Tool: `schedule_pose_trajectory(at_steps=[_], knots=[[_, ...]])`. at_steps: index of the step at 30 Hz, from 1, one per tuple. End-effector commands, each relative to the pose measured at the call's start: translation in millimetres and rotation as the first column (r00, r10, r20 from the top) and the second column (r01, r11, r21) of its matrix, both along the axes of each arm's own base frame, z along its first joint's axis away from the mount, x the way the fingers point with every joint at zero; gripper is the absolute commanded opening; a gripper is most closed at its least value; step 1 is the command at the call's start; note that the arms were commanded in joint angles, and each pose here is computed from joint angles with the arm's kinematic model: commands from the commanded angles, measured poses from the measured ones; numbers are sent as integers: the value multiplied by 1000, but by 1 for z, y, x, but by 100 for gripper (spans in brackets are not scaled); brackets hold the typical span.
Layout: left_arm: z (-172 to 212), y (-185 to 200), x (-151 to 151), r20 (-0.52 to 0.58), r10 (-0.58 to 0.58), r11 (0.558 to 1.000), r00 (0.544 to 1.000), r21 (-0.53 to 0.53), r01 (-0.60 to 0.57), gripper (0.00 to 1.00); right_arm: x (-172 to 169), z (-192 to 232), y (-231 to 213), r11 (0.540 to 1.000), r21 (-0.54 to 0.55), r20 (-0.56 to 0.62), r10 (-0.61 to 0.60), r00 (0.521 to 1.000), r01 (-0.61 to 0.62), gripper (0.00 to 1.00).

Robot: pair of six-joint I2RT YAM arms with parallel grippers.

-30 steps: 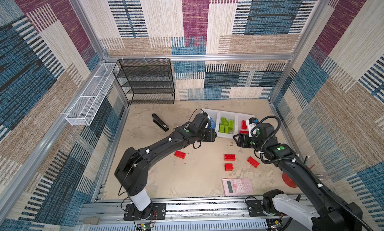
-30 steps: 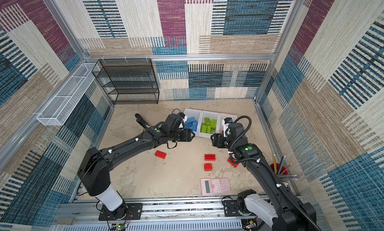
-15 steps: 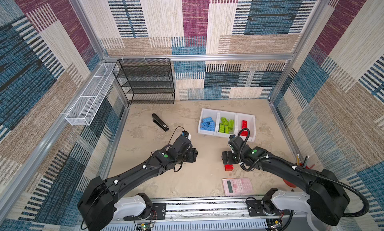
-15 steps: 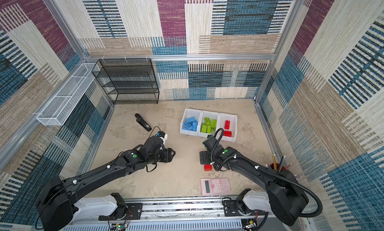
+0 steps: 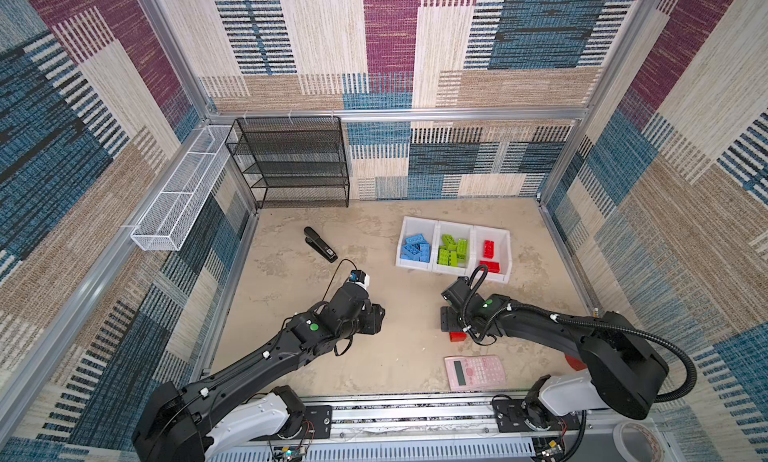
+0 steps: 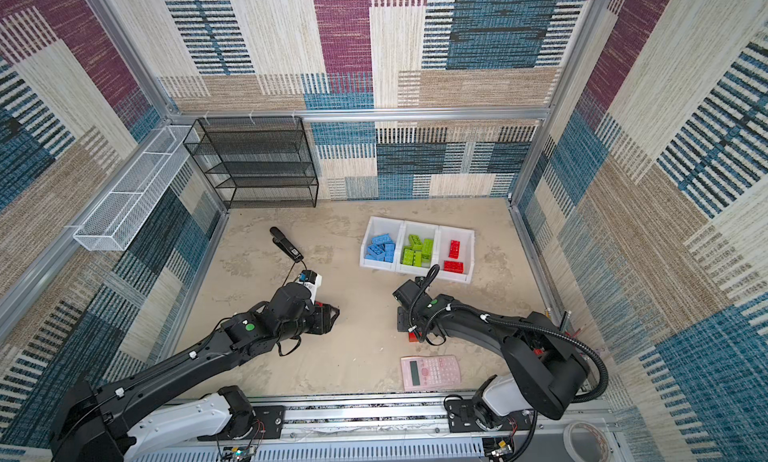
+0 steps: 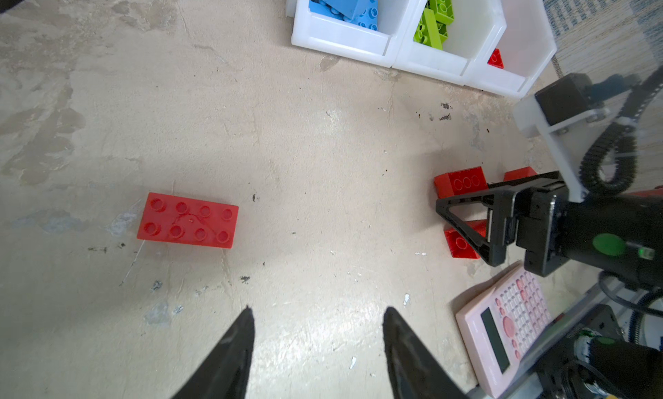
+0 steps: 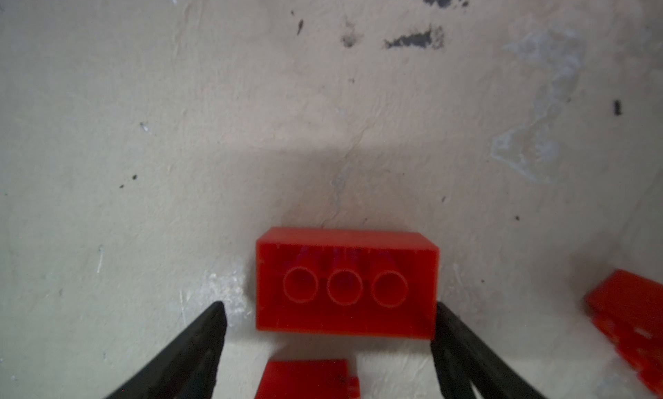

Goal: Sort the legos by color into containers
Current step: 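Grasp a red brick near the calculator with the right gripper and lift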

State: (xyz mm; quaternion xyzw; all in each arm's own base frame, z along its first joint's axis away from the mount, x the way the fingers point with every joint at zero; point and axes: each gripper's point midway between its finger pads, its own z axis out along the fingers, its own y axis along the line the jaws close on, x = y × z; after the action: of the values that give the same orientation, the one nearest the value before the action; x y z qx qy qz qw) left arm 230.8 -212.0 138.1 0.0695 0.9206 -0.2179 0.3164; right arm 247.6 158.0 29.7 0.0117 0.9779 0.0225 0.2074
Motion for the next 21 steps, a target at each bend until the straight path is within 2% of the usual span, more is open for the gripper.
schedule_pose_trajectory(at_steps=[1,4,15,21], knots=[[-3,0,-1,-3,-10,1000,1000,6,10,58,13,2,4,1000,6,43,-21,999,20,85],[-3,0,0,-5,-7,1000,1000,12,7,58,13,-2,4,1000,-6,37,-10,999,10,83],[-15,6,-3,-36,17,999,999,40,-15,58,22,4,4,1000,-8,71,9,997,-9,62],[-14,8,-2,-35,25,999,999,49,-23,58,27,20,4,1000,15,95,17,995,-19,60]])
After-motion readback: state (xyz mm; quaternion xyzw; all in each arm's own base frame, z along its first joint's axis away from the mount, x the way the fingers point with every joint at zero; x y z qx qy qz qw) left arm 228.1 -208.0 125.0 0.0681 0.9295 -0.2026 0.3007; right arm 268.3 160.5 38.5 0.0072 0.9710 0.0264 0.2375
